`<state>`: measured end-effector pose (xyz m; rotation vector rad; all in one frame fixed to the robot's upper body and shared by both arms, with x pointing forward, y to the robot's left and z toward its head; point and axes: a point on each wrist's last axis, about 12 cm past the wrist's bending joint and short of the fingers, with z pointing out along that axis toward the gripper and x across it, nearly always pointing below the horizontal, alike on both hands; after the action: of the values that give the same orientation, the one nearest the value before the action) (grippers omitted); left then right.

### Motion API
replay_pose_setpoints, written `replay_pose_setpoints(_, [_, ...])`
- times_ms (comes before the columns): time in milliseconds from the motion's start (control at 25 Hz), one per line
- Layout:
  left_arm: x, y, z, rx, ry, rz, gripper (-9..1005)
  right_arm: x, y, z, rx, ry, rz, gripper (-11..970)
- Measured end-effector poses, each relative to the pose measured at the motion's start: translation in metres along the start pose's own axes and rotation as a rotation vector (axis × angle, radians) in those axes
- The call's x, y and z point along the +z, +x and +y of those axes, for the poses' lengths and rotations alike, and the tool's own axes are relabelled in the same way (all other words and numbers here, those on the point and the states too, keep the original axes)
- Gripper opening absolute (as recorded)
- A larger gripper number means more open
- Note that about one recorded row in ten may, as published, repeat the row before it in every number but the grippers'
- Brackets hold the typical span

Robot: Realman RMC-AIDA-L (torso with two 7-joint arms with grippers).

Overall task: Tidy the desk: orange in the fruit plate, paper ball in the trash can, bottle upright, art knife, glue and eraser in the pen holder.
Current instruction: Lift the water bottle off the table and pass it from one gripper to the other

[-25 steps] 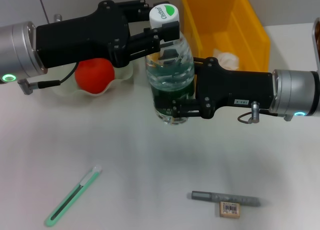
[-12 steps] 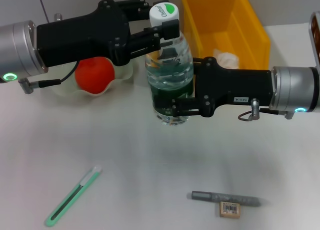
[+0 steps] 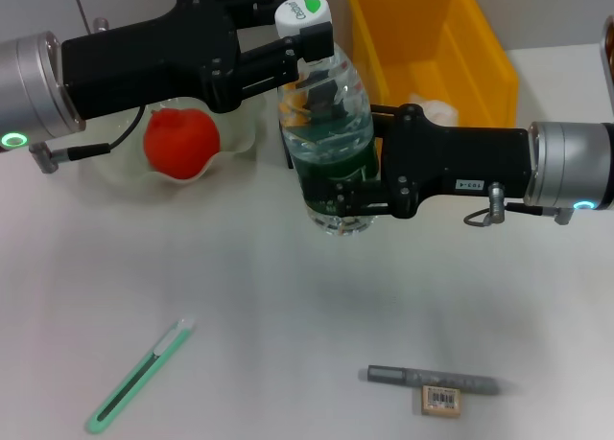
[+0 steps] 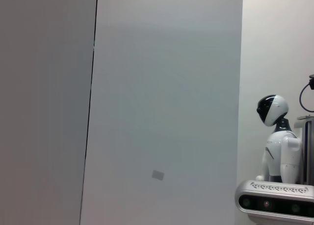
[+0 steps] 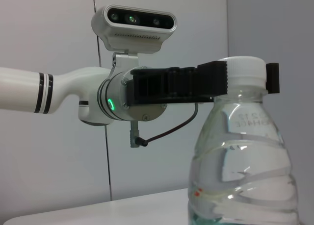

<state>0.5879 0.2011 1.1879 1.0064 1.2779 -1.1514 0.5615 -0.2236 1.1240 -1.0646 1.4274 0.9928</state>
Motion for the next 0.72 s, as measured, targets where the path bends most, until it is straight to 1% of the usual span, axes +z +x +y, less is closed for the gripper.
replay_pose_setpoints(440, [-0.0007,0.0008,-0.0003,0.0,0.0,0.0,430,-0.001,-0.0007,-0.0014,-0.009,0.011,0.005,758])
replay_pose_setpoints(720, [-0.0023,0.0007,-0.0008,-0.001,-0.003,-0.004,431,-0.009,-0.0007,-0.0003,-0.023,0.034,0.007,757])
